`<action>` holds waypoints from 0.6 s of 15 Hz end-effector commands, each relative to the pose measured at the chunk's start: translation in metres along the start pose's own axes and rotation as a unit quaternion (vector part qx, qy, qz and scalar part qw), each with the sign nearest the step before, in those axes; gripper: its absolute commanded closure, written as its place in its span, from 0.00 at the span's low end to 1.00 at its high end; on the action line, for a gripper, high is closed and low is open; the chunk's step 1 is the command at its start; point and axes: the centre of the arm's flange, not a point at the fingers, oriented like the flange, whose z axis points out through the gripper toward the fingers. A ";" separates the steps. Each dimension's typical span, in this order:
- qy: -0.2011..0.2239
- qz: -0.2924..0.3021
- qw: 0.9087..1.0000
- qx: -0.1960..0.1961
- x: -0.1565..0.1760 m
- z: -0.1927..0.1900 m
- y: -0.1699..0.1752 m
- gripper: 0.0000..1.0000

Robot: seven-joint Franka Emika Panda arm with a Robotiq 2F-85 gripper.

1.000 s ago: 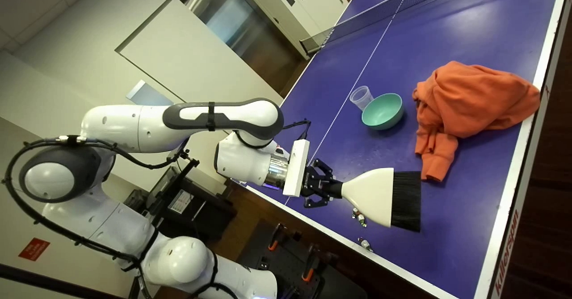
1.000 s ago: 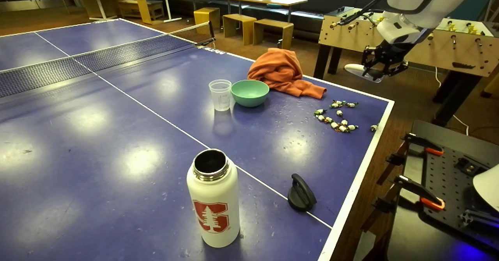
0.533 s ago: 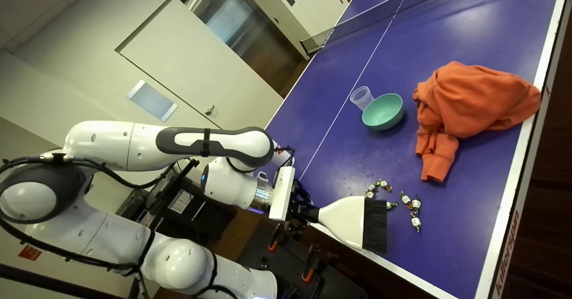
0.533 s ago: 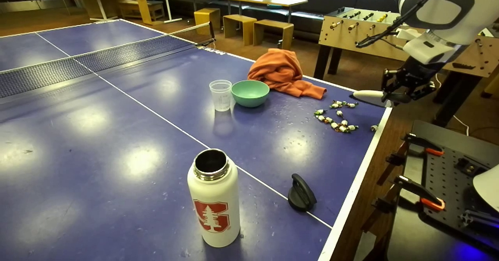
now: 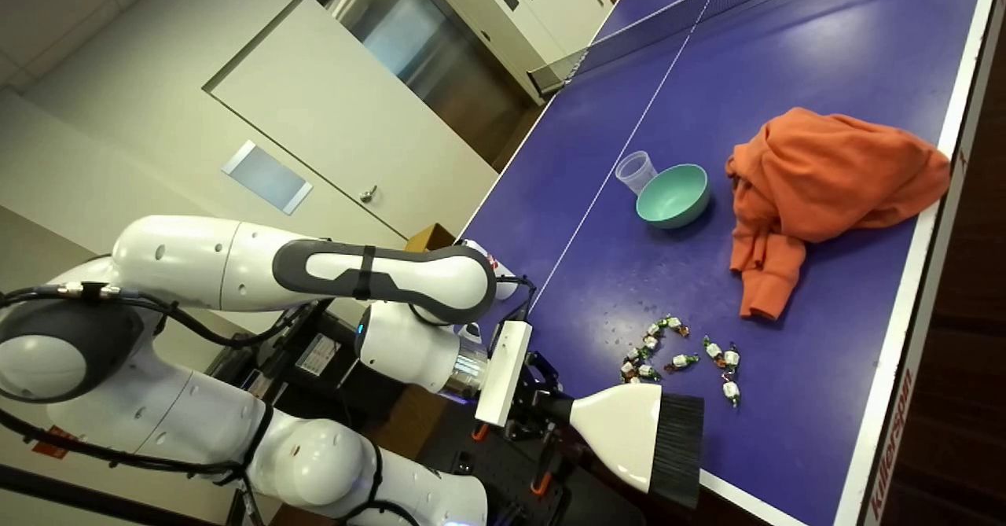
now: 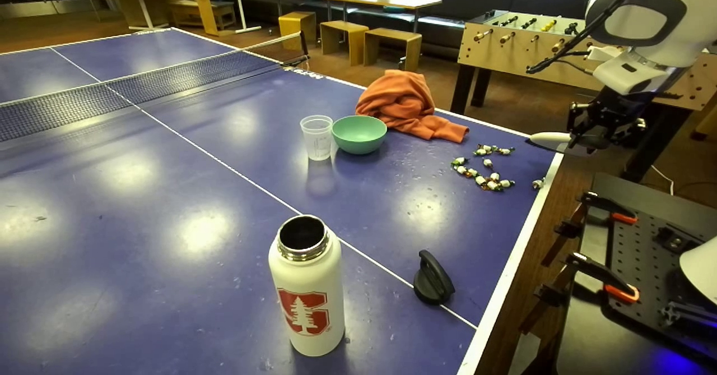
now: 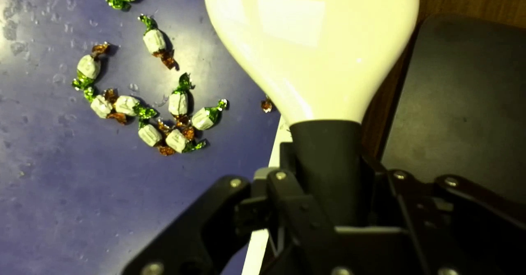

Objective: Sweep the candy to the left using the white and black brush

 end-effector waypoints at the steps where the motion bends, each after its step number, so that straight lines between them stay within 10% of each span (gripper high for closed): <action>1: -0.002 0.001 1.000 -0.001 -0.005 0.000 -0.002 0.88; 2: -0.002 0.003 1.000 0.000 -0.007 0.000 -0.003 0.63; 5: -0.001 0.001 1.000 0.002 -0.005 0.001 -0.005 0.63; 6: -0.001 0.000 1.000 0.003 -0.005 0.001 -0.004 0.88; 9: 0.008 0.016 1.000 -0.002 -0.030 -0.006 0.007 0.88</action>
